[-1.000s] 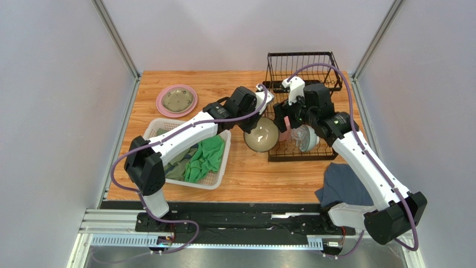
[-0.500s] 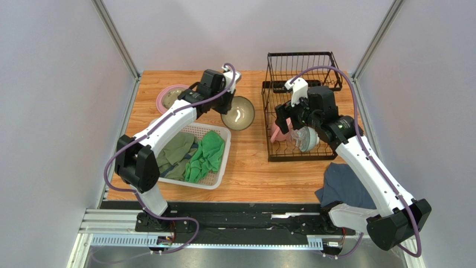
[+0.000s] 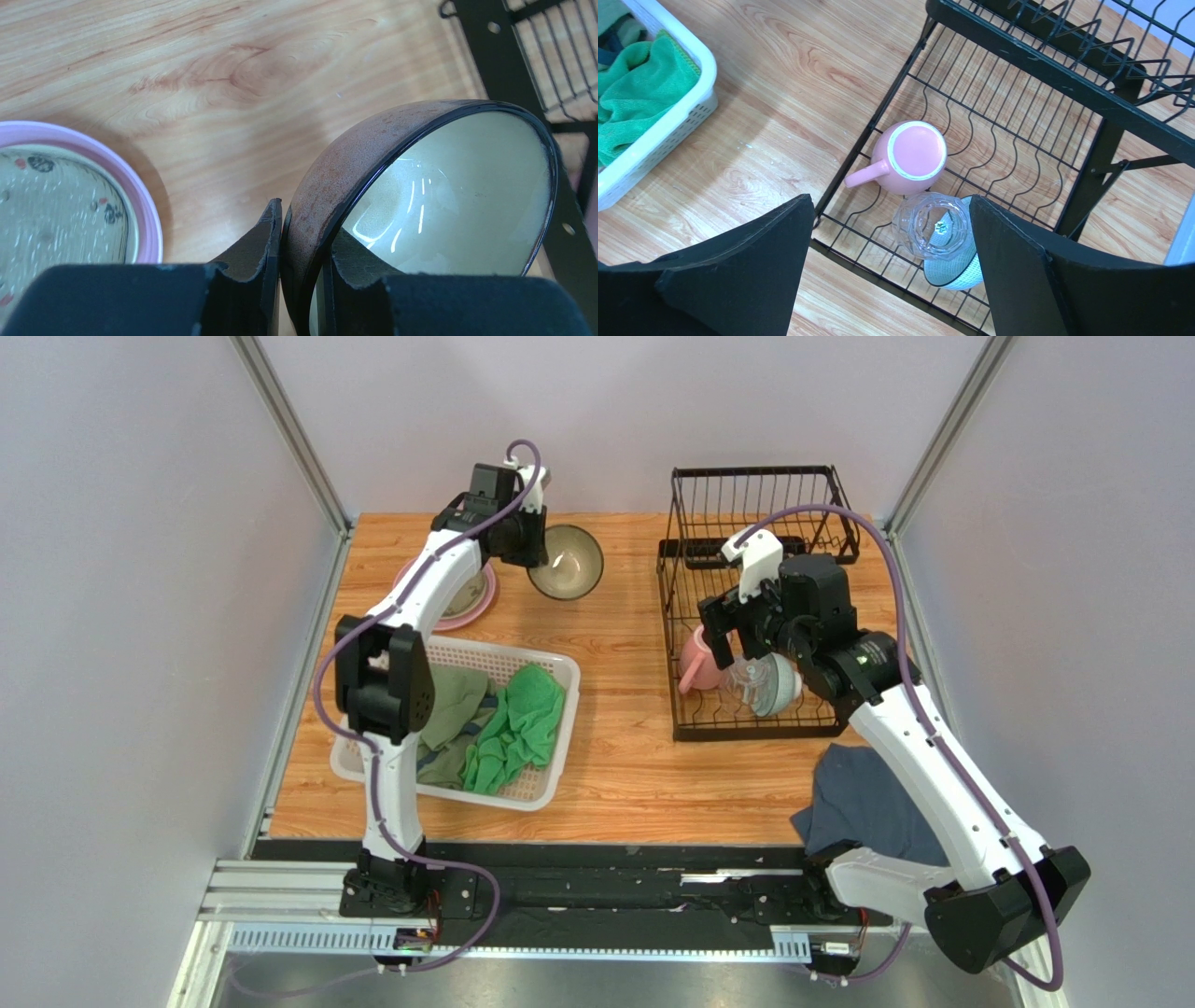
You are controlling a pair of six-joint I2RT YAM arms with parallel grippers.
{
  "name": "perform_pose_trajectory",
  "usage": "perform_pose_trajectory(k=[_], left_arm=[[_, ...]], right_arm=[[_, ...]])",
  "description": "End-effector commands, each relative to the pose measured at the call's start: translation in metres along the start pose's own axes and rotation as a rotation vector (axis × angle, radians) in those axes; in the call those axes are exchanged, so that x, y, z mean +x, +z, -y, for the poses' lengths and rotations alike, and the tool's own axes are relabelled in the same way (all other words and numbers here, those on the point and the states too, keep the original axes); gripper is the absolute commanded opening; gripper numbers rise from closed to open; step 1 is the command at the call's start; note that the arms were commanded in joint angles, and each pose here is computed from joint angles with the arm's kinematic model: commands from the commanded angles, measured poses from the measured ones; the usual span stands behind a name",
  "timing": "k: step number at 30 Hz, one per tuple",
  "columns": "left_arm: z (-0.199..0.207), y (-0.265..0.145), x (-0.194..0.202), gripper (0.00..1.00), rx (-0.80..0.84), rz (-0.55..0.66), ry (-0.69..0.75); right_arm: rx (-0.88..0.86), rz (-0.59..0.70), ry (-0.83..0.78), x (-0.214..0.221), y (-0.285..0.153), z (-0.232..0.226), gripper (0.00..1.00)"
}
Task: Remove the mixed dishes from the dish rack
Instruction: Place the bowl at the center of the board.
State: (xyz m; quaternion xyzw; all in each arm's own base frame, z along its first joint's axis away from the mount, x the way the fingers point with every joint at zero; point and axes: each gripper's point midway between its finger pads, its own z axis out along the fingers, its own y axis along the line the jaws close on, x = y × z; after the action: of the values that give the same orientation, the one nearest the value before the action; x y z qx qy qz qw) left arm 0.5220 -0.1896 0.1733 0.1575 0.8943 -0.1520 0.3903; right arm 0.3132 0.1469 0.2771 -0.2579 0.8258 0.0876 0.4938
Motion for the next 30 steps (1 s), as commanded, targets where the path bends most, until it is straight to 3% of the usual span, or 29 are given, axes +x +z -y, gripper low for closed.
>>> perform_pose_trajectory(k=[1,14,30], left_arm=[[-0.007,0.013,-0.032,0.0,0.077,0.055,-0.098],[-0.047,0.066,-0.006,0.0,0.096,-0.028,-0.23],[-0.06,0.084,0.015,0.0,0.072,-0.068,-0.267]], right_arm=[[0.082,0.047,-0.031,-0.009,-0.005,0.017,0.87],[0.113,0.031,-0.044,0.003,-0.006,0.024,0.87],[0.108,0.025,-0.051,0.008,-0.007,0.024,0.88]])
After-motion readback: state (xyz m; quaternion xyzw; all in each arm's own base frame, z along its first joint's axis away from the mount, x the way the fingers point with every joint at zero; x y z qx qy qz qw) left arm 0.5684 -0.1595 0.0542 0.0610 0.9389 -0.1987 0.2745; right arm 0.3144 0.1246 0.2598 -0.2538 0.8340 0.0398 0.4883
